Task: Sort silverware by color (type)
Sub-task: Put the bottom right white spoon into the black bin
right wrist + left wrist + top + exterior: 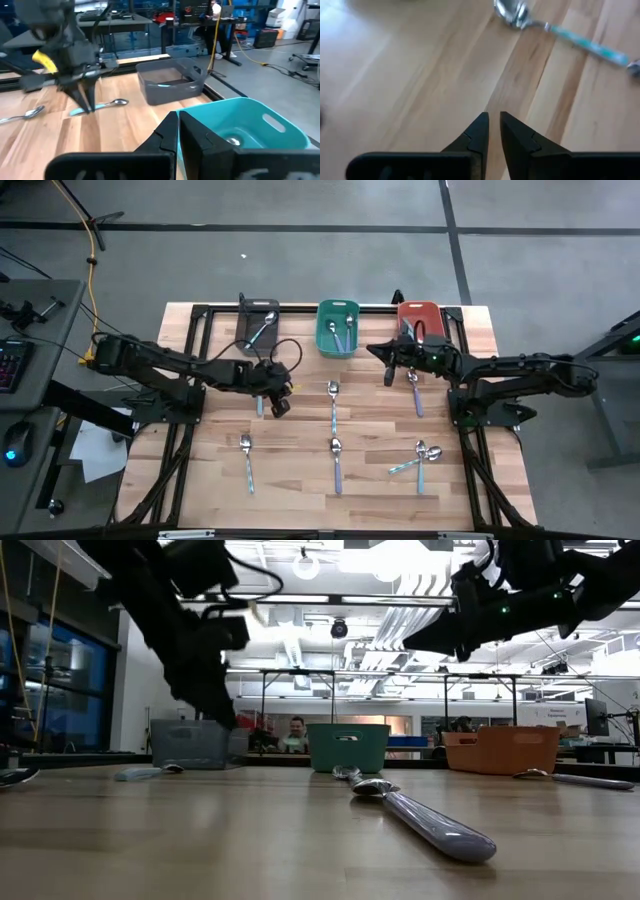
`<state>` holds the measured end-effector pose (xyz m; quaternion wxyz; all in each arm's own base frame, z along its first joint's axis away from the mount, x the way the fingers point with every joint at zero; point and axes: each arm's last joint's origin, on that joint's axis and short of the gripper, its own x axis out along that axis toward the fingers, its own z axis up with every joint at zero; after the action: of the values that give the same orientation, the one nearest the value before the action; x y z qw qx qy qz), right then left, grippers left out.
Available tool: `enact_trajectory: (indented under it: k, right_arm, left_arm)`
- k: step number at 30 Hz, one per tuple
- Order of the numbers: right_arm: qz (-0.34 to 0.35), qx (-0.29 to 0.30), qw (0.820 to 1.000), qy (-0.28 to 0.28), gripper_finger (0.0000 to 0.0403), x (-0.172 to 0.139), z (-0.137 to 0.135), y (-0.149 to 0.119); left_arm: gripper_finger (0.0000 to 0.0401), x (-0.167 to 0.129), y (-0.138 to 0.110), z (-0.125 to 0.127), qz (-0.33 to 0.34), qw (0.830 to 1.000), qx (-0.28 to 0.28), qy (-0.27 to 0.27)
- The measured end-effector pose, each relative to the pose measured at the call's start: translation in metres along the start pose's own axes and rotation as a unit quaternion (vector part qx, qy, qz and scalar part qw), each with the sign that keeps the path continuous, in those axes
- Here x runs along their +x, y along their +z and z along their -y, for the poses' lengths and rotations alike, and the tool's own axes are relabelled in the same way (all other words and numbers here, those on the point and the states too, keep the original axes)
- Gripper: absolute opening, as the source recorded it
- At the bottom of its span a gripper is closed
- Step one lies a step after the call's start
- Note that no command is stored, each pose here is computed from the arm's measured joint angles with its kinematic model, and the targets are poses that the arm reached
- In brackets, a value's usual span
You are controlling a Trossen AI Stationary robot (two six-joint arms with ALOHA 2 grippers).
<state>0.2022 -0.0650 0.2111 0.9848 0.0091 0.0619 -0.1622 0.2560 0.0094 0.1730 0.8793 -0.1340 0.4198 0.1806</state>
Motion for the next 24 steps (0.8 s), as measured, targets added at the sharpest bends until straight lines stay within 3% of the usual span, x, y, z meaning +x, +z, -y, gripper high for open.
enact_trajectory:
  k: [5,11,14,19,24]
  right_arm:
    - [0.000,-0.008,1.000,0.004,0.0000,0.000,-0.002,0.000]
    - [-0.008,-0.022,1.000,0.003,0.0000,0.000,-0.002,-0.001]
    - [-0.018,-0.016,1.000,0.003,0.0000,0.001,-0.002,0.001]
    - [-0.071,-0.015,0.997,0.004,0.0000,0.005,-0.002,0.005]
    - [-0.137,-0.007,0.990,0.001,0.0000,0.004,-0.013,0.006]
  left_arm:
    - [0.0060,-0.015,0.006,-0.004,0.023,0.999,-0.036,-0.004]
    - [0.0062,-0.012,0.005,-0.006,0.044,0.998,-0.046,0.011]
    - [0.0046,-0.003,-0.004,-0.008,0.098,0.994,-0.052,-0.026]
    - [0.0007,0.004,-0.017,-0.018,0.204,0.972,-0.038,-0.108]
    - [0.0002,0.005,-0.016,-0.031,0.219,0.967,-0.008,-0.128]
